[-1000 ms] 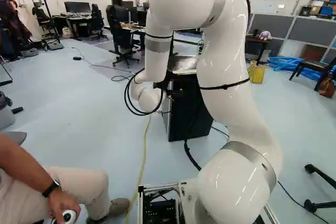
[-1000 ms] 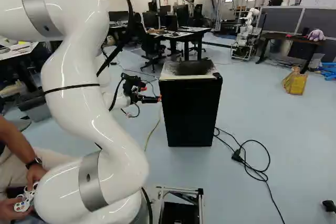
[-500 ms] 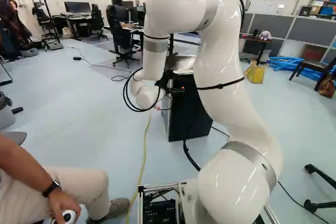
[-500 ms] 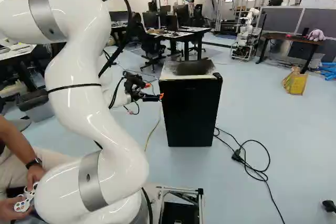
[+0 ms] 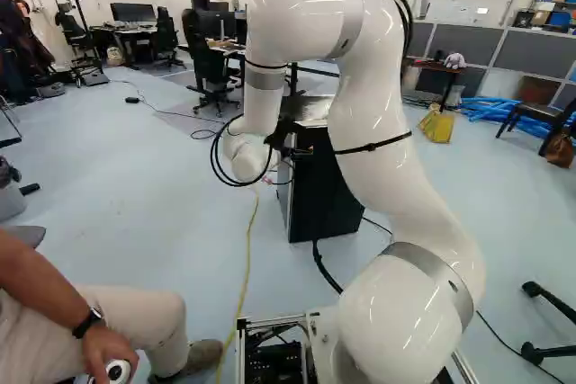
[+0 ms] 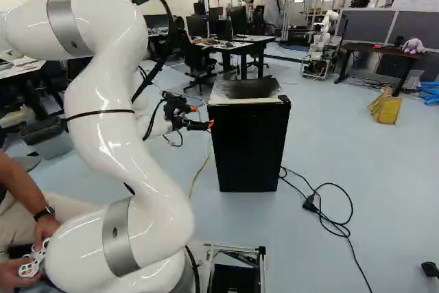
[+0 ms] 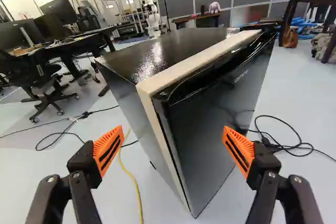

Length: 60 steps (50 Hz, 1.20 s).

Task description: Grab a drink from the fridge

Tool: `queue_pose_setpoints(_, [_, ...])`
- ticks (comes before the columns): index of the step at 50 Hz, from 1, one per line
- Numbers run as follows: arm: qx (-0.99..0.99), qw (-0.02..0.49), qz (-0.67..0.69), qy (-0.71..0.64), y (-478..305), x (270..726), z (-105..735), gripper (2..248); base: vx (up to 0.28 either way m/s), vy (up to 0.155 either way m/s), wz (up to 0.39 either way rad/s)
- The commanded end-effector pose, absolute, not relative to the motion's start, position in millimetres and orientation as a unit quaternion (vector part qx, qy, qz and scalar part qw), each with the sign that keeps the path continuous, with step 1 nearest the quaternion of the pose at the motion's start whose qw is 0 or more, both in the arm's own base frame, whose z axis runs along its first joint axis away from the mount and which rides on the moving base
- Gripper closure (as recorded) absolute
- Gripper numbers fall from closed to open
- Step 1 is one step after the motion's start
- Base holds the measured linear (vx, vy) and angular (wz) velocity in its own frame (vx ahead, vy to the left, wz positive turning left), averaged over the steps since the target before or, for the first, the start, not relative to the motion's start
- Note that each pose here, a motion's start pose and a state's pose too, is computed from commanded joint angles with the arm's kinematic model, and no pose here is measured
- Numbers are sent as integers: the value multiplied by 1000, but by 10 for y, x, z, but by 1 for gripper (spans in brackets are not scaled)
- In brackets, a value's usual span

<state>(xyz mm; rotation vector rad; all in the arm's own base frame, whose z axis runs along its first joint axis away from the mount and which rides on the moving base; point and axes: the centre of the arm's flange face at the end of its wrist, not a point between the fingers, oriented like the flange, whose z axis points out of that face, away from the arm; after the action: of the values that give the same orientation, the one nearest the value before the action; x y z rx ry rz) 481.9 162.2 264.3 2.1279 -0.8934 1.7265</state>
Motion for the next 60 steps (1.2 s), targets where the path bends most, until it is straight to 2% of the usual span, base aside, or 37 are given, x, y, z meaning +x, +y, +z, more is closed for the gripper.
queue_pose_setpoints(60, [722, 139, 594, -327, 1441, 4995, 2632, 3, 0, 0, 0])
